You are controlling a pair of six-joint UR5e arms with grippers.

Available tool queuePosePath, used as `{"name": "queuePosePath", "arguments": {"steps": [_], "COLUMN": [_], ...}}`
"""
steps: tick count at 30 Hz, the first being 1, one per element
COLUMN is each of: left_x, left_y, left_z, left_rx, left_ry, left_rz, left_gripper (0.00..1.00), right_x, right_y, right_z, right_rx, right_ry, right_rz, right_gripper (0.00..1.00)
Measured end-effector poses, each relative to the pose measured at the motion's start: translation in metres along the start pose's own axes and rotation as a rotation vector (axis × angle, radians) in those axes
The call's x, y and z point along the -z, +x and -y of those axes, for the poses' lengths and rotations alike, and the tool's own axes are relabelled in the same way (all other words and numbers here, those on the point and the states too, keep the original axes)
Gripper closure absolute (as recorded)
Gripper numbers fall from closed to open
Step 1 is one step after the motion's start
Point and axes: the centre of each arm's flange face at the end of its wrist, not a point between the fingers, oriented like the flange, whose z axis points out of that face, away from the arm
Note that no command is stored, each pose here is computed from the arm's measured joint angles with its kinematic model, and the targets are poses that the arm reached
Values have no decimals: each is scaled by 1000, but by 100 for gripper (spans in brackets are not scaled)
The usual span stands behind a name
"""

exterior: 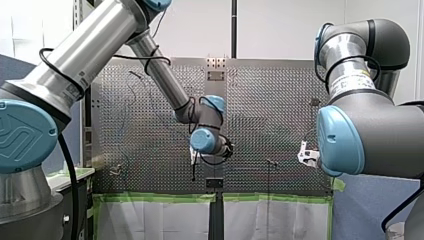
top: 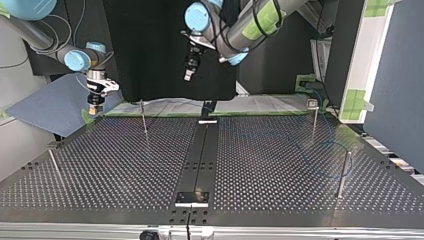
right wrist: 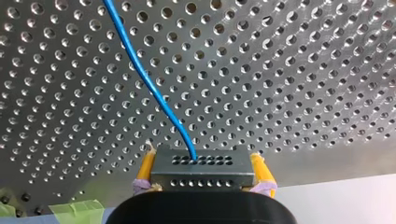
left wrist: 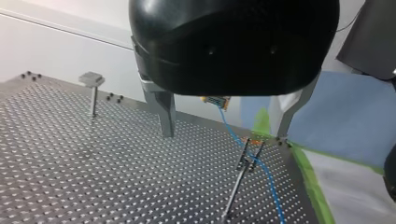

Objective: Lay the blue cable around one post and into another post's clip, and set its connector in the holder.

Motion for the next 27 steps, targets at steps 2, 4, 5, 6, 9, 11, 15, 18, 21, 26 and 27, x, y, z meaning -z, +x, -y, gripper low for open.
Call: {"name": "queuePosePath", "arguments": {"steps": [2,4,5,6,9,11,15,18,21,26,27], "left_x": [3,5,7,8,14,18,28,34,39,44,45], "left_y": [-4,-8,-10,-12,-18,-22,-31,-39,-47,-59,-61], "left_z": [-3,-6,-7,-9,-12,-13,-17,-23,-33,-49,-53], "left_rx": [9,25,32,43,72,92,118,129,139,146,143], "left_ry": [-3,-4,-5,-4,-2,1,3,-1,-18,-30,-29], "left_rz": [10,23,28,36,55,70,105,133,163,204,212], "left_gripper": [0,0,0,0,0,0,0,0,0,0,0], "right_x": [0,0,0,0,0,0,1,1,1,1,1], "right_y": [-1,-1,-1,-1,-1,-2,-3,-3,-3,-5,-5], "right_z": [1,1,2,2,2,2,3,3,4,10,11], "right_rx": [-1,-1,-1,-1,-1,-1,0,0,0,-1,-1], "right_ry": [1,3,3,4,5,5,6,6,7,16,18], "right_rz": [2,3,3,3,3,3,5,5,5,7,8], "right_gripper": [100,100,100,100,100,100,100,100,100,100,100]}}
